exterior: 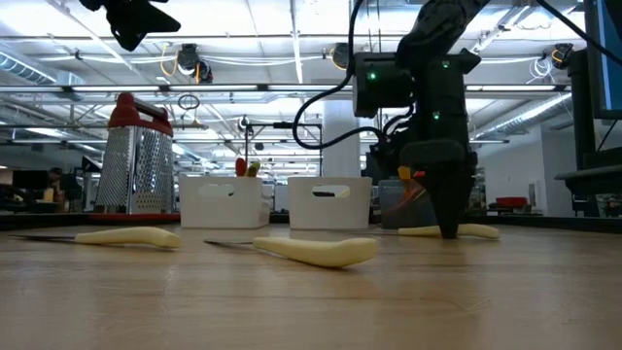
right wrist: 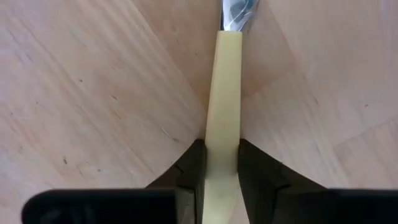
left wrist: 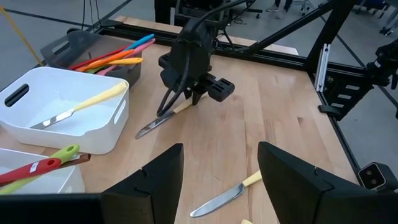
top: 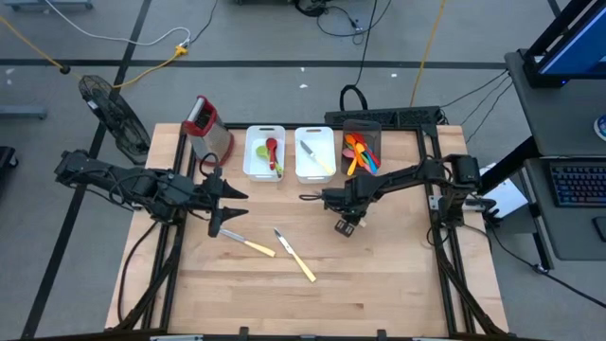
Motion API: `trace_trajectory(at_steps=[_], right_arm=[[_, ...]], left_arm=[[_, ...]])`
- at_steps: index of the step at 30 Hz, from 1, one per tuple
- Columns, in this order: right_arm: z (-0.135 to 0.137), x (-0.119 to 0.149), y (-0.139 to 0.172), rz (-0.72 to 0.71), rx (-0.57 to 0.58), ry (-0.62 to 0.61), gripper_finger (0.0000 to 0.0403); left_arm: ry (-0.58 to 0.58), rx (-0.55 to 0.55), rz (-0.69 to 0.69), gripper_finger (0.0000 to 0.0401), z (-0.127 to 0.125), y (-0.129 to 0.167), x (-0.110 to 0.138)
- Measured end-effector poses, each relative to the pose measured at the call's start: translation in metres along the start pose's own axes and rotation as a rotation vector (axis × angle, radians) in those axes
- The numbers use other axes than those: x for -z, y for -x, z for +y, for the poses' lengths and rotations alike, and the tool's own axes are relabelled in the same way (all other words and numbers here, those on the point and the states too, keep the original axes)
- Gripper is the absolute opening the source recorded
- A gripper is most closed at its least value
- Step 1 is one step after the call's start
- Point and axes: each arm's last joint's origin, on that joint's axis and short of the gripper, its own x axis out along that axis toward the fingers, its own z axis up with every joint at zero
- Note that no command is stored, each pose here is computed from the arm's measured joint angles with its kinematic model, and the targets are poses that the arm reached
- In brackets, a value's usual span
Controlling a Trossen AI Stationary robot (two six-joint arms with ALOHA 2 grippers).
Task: Pick & Place Kitchen Items
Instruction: Put the yellow knife into the right white bin
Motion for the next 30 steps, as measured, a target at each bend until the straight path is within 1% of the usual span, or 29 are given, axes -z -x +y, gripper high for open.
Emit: trace_trajectory(at_steps=[6,9,12,14,15,18,20,22,26,28,30], right_arm=[[0.004,0.005,0.009,0.014,-0.084,0.073,0.0060],[0.004,0.008,0.019,-0.017,-0.116,0.114,0.0060],[0.003,0.012,0.034,-0.043,-0.183,0.137,0.0060],[0.001,0.020,0.039,0.002,-0.221,0.166,0.0060],[0.001,0.022,0.043,-0.005,-0.246,0.180,0.0060],[0.001,0.022,0.059,-0.058,-0.349,0.228,0.0060],[0.001,0.025,0.065,-0.066,-0.397,0.247,0.0060],[0.002,0.027,0.069,-0.068,-0.451,0.252,0.0060],[0.004,0.026,0.081,-0.117,-0.572,0.269,0.0060],[0.008,0.025,0.083,-0.109,-0.657,0.279,0.0060],[0.012,0.023,0.087,-0.116,-0.775,0.314,0.0060]], left_arm=[[0.000,0.000,0.000,0.0212,0.000,0.000,0.000],[0.001,0.000,0.000,0.0212,0.000,0.000,0.000],[0.001,0.000,-0.001,0.0212,0.000,0.000,0.000],[0.002,0.000,-0.002,0.0212,0.000,0.000,0.000],[0.002,0.000,-0.002,0.0212,0.000,0.000,0.000],[0.002,0.000,-0.002,0.0212,0.000,0.000,0.000],[0.006,0.001,-0.005,0.0212,0.000,0.000,0.000],[0.007,0.001,-0.008,0.0212,0.000,0.000,-0.001],[0.010,0.002,-0.008,0.0212,0.000,0.000,-0.001],[0.013,0.002,-0.008,0.0212,0.000,0.000,-0.001],[0.021,0.002,-0.008,0.0212,0.000,0.000,-0.001]])
